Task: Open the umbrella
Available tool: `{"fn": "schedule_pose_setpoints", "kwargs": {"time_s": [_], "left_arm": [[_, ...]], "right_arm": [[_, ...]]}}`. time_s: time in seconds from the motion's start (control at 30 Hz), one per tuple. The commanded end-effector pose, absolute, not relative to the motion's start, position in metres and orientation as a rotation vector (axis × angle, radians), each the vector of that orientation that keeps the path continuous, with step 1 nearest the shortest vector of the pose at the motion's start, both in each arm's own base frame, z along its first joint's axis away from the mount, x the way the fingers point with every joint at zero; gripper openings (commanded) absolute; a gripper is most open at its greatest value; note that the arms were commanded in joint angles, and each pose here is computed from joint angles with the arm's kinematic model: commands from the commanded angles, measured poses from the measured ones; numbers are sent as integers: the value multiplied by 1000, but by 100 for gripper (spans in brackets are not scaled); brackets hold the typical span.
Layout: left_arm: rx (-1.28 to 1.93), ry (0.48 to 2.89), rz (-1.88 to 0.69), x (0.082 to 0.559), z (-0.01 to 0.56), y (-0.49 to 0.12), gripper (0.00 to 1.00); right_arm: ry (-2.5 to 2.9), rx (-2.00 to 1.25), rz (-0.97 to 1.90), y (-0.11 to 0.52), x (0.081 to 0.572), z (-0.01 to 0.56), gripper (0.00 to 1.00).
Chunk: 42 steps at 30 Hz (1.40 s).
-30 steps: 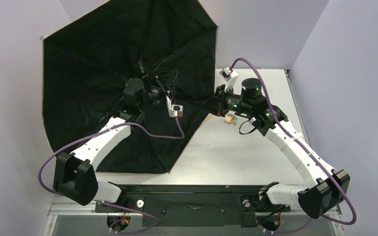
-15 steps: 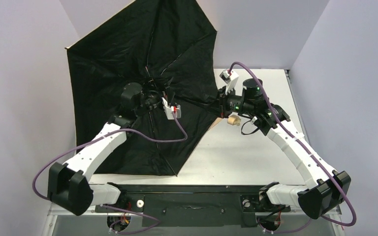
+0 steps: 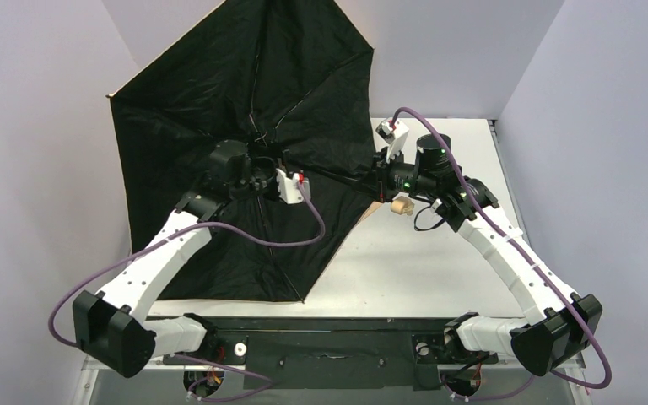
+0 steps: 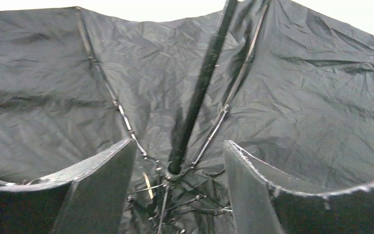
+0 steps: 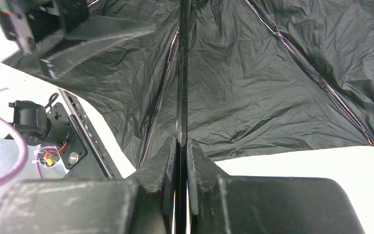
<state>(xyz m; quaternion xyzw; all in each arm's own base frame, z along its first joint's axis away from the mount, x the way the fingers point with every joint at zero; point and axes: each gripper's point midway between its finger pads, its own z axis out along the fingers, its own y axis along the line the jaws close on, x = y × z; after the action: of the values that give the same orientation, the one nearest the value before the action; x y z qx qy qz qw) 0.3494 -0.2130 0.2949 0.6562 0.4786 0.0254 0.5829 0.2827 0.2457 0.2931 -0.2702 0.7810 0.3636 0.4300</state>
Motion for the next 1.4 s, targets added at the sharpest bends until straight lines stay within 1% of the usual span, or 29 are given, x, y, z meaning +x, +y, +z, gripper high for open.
{"fn": "schedule_pose_setpoints", "kwargs": {"time_s": [0.0,0.03,0.2,0.27,0.33,0.4,0.6,0.7,0.77,0.83,0.87,0.9,1.03,1.17,1.2,1.27,1.37], "left_arm": [[1550,1154,73,355,279,-229,59],[1546,1164,94,362,275,-231,56],[1535,1170,151,381,264,-239,46],[1524,1180,197,392,260,-235,41],[1525,1197,228,403,253,-230,31],[1523,1223,264,413,246,-219,25],[1508,1298,378,444,227,-172,23],[1472,1303,436,461,229,-153,22],[1451,1299,456,470,235,-148,16],[1427,1263,464,474,248,-151,4],[1408,1229,478,476,261,-152,1],[1406,1192,482,476,269,-157,0],[1360,937,549,464,341,-187,0],[1345,712,611,448,398,-212,0],[1344,676,622,446,405,-216,0],[1337,586,671,443,423,-221,0],[1338,465,748,438,446,-225,0]], "right_arm": [[1897,-701,877,244,286,309,0],[1896,-706,876,244,285,309,0],[1904,-725,860,241,281,308,0],[1908,-731,854,239,280,307,0],[1911,-739,843,237,278,306,0],[1915,-742,832,235,278,306,0],[1952,-760,811,226,272,299,0],[1967,-767,804,223,270,295,0],[1974,-772,797,222,269,293,0],[1979,-781,793,221,268,292,0],[1974,-787,794,222,268,293,0],[1976,-795,800,222,267,292,0],[1978,-788,832,228,269,301,0],[2003,-789,823,231,275,303,12],[2034,-796,816,230,275,297,16],[2069,-822,798,229,274,292,21],[2091,-908,751,225,272,287,26]]}}
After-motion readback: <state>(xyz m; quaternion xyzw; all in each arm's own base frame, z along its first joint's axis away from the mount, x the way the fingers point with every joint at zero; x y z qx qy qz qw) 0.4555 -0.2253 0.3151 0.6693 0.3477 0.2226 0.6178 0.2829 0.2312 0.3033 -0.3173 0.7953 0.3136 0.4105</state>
